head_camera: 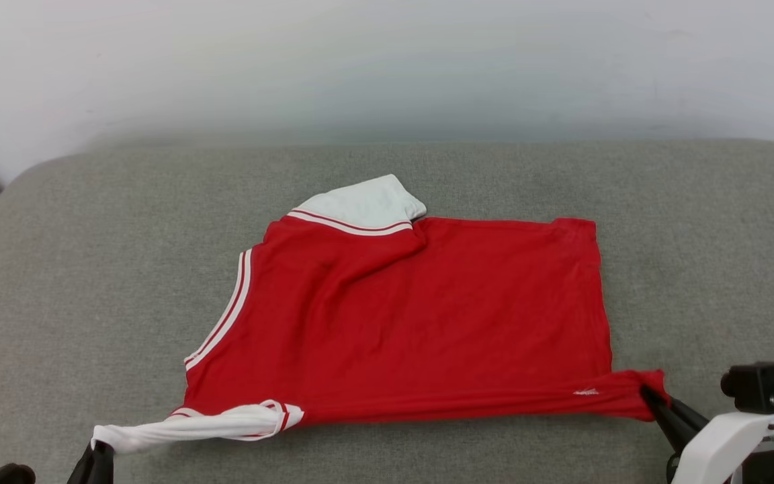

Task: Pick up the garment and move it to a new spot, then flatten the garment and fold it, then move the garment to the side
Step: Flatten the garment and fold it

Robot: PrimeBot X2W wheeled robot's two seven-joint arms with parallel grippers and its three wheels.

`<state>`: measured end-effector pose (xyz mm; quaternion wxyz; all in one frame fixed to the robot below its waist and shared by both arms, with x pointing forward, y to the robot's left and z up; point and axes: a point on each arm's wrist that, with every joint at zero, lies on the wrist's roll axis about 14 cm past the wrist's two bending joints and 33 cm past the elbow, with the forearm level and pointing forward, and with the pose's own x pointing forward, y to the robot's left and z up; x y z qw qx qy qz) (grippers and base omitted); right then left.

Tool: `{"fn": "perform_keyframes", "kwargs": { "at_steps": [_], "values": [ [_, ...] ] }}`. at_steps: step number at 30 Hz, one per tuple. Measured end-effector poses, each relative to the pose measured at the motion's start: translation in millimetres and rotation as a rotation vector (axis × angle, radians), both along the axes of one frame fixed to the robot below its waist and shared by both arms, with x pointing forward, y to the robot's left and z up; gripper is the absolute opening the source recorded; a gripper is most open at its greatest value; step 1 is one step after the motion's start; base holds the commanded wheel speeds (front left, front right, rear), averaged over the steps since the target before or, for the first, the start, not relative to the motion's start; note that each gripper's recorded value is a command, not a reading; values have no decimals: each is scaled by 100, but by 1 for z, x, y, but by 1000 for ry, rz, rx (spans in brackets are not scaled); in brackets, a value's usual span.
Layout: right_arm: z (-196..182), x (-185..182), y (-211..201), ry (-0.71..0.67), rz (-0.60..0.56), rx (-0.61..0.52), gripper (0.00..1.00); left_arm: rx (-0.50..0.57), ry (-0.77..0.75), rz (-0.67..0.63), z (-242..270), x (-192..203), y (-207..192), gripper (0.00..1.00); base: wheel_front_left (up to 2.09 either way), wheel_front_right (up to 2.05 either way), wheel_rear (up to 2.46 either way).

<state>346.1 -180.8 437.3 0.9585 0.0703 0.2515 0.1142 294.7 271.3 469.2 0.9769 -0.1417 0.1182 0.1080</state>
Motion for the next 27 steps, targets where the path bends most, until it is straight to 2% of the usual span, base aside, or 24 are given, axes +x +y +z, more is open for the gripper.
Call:
{"fn": "perform_keyframes", "kwargs": {
  "at_steps": [4,12,18,24,25,26,27],
  "values": [
    [12,10,5,-12,12,-19,0,5,-24,-38,11,17,-9,0,0,0,0],
    [15,60,11,-11,35,-60,0,-1,-65,-172,20,90,-38,0,0,0,0],
    [-17,83,16,81,50,-64,0,-15,-4,-232,-9,130,-52,0,0,0,0],
    [-59,86,26,194,75,-54,0,-36,133,-272,-58,144,-61,0,0,0,0],
    [-61,88,26,193,78,-55,5,-40,158,-285,-66,144,-63,0,0,0,0],
    [-63,89,28,193,80,-49,5,-46,179,-295,-72,144,-65,0,0,0,0],
    [-63,91,29,189,83,-46,27,-55,195,-304,-77,144,-67,0,0,0,0]
  ]
}}
